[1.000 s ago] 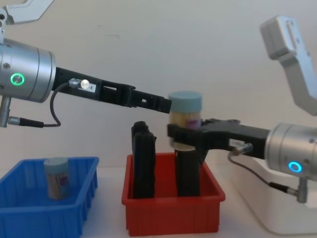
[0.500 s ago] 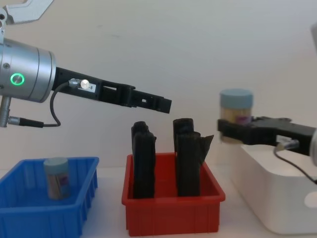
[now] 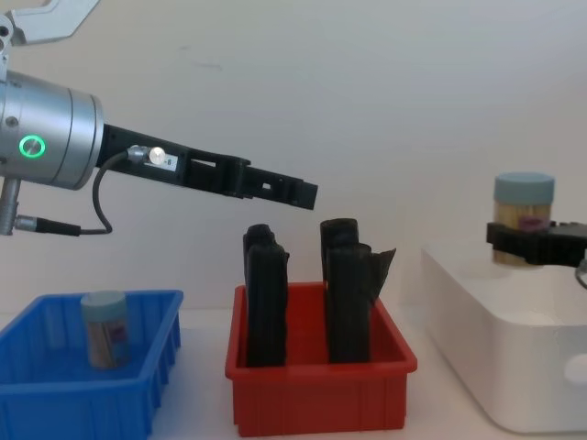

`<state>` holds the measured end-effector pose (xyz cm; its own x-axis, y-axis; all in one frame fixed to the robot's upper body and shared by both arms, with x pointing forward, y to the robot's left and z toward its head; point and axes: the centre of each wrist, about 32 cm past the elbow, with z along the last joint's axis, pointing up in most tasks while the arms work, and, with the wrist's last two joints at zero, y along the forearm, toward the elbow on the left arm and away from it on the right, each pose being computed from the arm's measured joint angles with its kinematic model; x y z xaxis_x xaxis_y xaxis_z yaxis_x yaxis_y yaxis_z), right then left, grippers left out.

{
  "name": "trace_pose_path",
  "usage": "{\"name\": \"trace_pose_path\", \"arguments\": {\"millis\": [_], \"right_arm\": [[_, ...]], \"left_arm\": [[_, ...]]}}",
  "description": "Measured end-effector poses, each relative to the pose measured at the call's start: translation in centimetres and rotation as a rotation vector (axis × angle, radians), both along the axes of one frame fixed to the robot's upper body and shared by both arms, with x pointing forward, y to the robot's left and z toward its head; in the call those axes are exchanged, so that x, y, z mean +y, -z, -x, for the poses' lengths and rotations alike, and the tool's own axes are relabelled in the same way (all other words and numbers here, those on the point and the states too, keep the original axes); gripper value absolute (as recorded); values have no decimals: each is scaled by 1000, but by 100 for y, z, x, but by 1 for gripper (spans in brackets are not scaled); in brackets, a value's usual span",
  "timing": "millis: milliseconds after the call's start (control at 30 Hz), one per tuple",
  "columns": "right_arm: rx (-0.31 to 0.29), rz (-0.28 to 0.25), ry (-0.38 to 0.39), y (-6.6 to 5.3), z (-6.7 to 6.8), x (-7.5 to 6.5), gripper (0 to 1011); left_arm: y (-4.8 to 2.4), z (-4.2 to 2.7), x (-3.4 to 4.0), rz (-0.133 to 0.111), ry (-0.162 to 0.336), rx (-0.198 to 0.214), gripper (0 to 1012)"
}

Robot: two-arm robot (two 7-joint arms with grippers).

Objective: Pick the cotton swabs from the blue box and place them into the white box.

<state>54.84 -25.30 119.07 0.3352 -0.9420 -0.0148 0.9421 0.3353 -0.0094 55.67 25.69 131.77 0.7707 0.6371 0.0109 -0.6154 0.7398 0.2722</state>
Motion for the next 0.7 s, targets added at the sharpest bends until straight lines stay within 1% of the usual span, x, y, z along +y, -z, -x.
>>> {"name": "trace_pose_path", "arguments": {"millis": [67, 267, 300, 567, 700], "right_arm": [[8, -2, 13, 4, -27, -24, 647], [48, -13, 42, 21, -169, -83, 647], [48, -13, 42, 21, -169, -83, 647], [91, -22, 39, 40, -337, -87, 647], [104, -24, 34, 52, -382, -88, 647]], "left_arm": [[0, 0, 0, 0, 0, 0, 1004], [0, 0, 0, 0, 0, 0, 1004], [0, 0, 0, 0, 0, 0, 1004], [0, 0, 0, 0, 0, 0, 1004], [0, 0, 0, 0, 0, 0, 1004]]}}
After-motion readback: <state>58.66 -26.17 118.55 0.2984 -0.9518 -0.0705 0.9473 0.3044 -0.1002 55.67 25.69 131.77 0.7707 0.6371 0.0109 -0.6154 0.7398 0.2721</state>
